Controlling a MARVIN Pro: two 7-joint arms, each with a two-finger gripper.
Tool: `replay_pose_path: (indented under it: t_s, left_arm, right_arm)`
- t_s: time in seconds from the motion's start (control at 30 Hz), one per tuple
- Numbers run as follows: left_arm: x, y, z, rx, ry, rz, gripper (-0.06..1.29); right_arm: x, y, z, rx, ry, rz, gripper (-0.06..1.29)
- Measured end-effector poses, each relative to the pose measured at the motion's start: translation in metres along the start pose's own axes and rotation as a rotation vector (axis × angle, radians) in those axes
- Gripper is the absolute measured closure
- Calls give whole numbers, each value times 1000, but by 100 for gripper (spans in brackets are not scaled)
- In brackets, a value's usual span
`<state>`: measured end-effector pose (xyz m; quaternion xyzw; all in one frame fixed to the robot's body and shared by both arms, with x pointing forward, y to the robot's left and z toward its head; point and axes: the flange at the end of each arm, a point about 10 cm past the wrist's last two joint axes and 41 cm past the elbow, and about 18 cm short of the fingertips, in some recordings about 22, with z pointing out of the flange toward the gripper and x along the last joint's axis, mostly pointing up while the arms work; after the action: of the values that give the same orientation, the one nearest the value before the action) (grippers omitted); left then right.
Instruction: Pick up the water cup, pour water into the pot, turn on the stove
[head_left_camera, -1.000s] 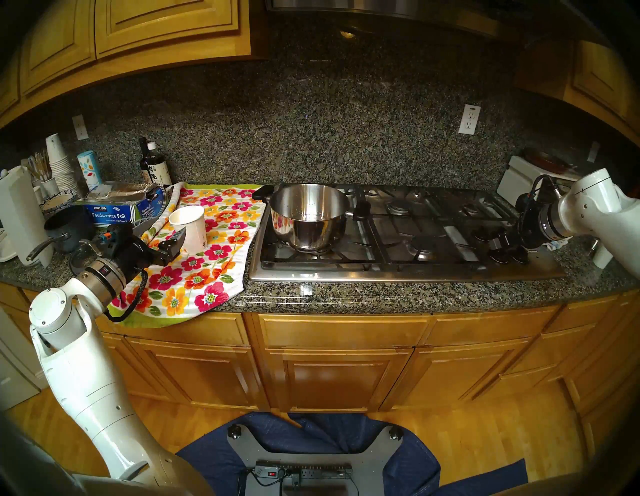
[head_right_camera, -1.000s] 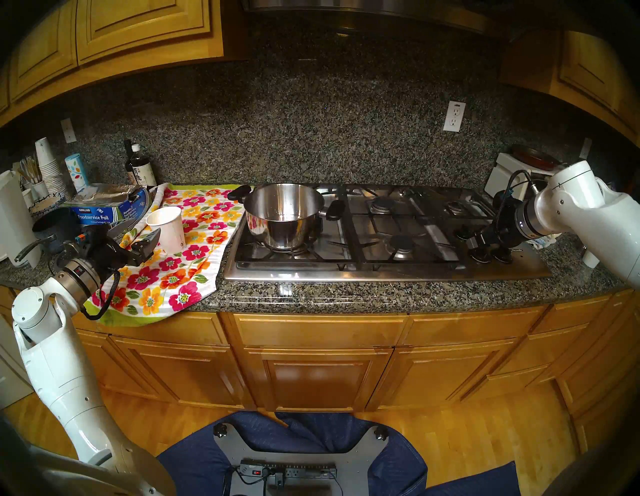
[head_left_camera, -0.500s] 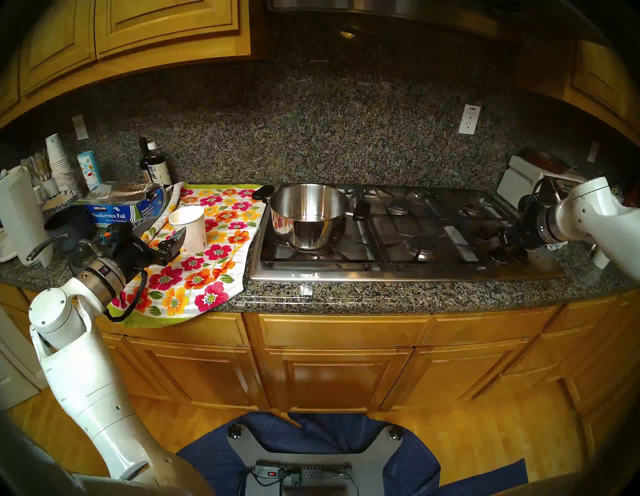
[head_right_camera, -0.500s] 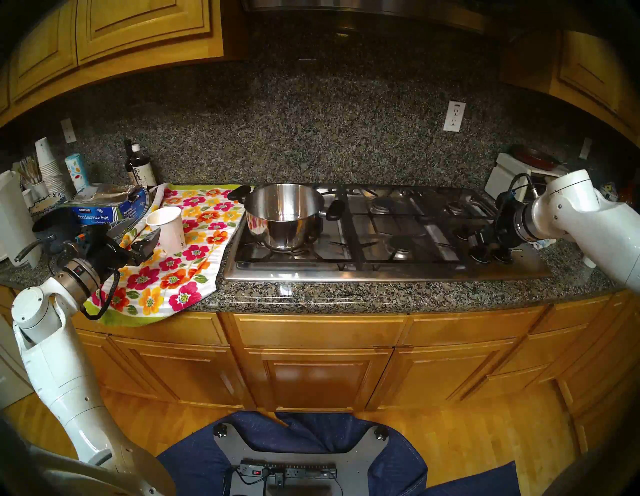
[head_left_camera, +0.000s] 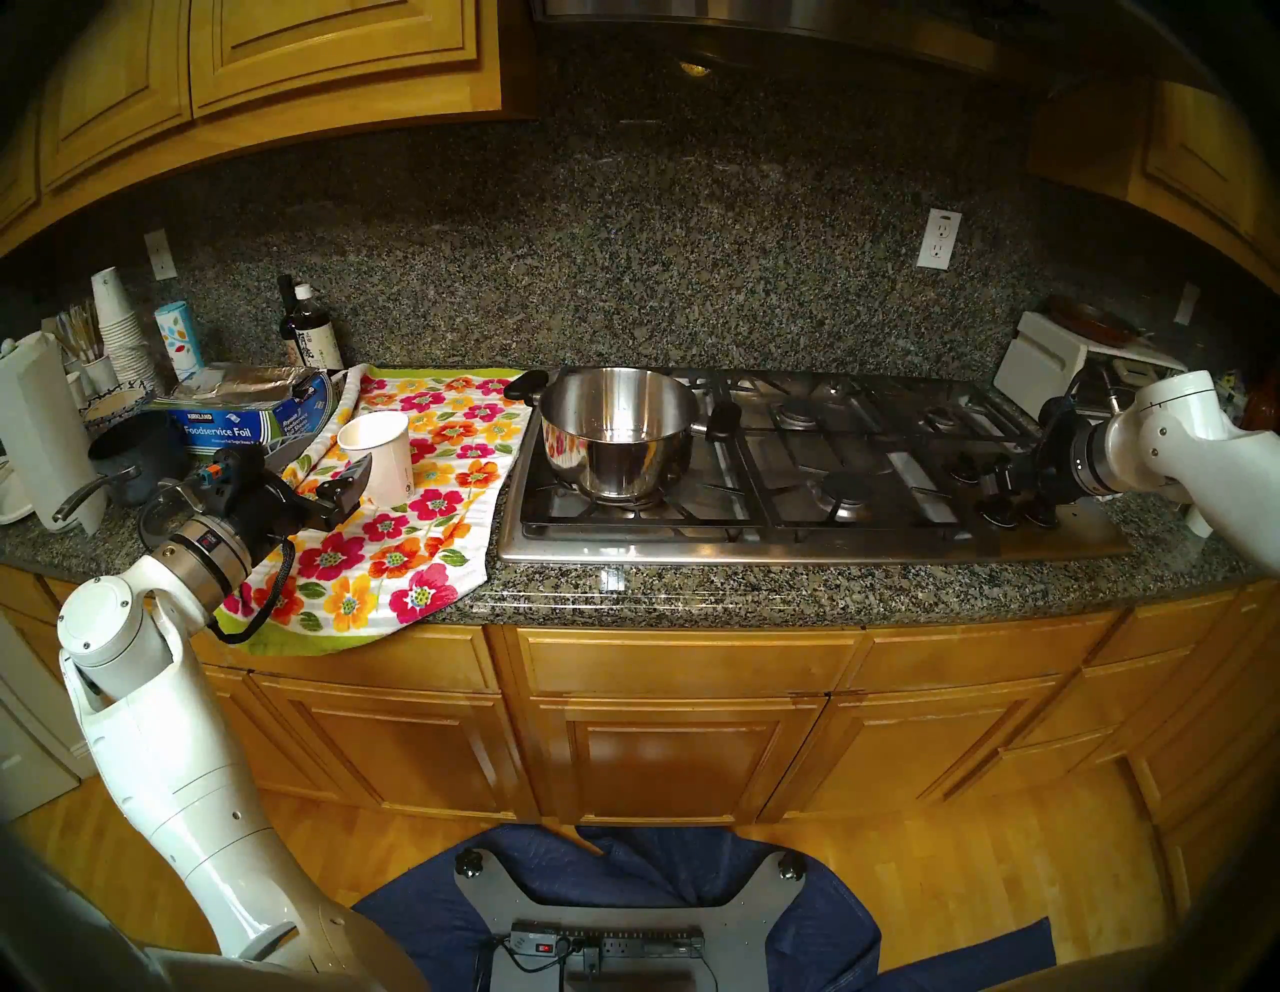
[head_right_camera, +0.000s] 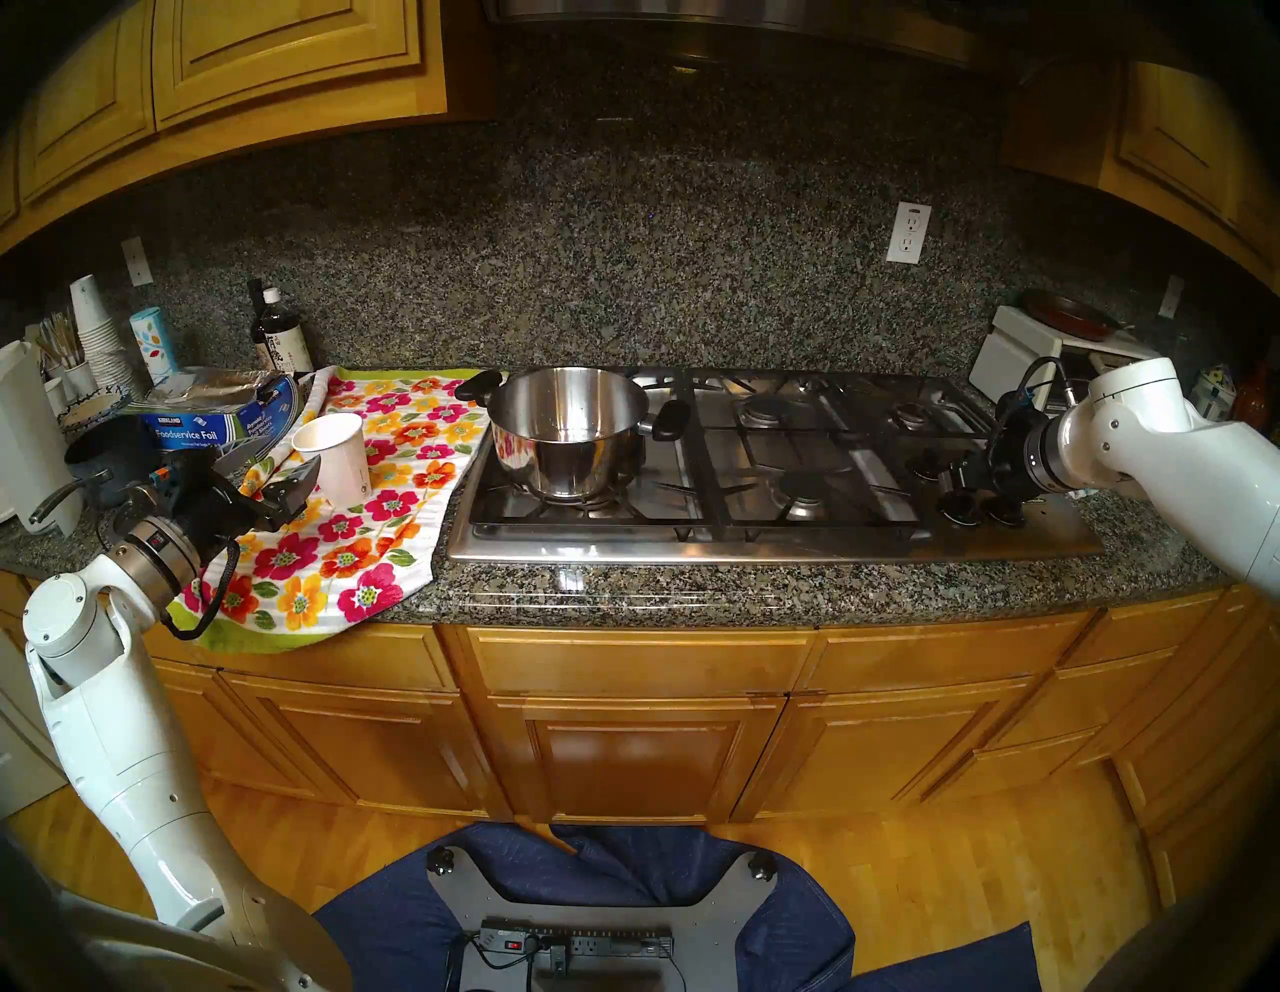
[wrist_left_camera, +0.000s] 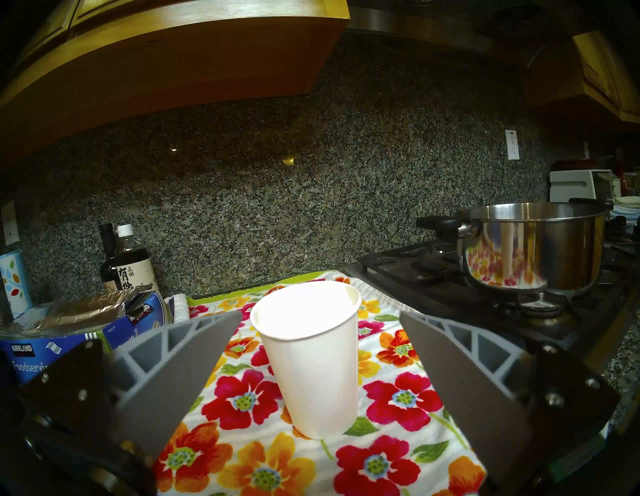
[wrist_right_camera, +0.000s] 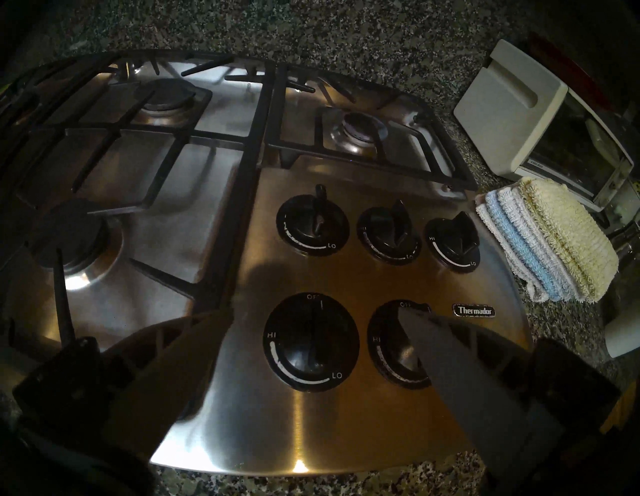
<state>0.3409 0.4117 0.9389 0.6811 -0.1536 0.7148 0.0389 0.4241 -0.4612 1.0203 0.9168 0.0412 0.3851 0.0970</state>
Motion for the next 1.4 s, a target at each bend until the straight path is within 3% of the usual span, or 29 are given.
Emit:
replay_pose_path:
  t_s: [0.93, 1.4]
  left_arm:
    - [0, 0, 0, 0, 2, 0, 0]
    - [0, 0, 0, 0, 2, 0, 0]
  right_arm:
    - [-8, 1, 7, 7, 5, 102, -1]
    - [-11, 2, 9, 3, 7, 112, -1]
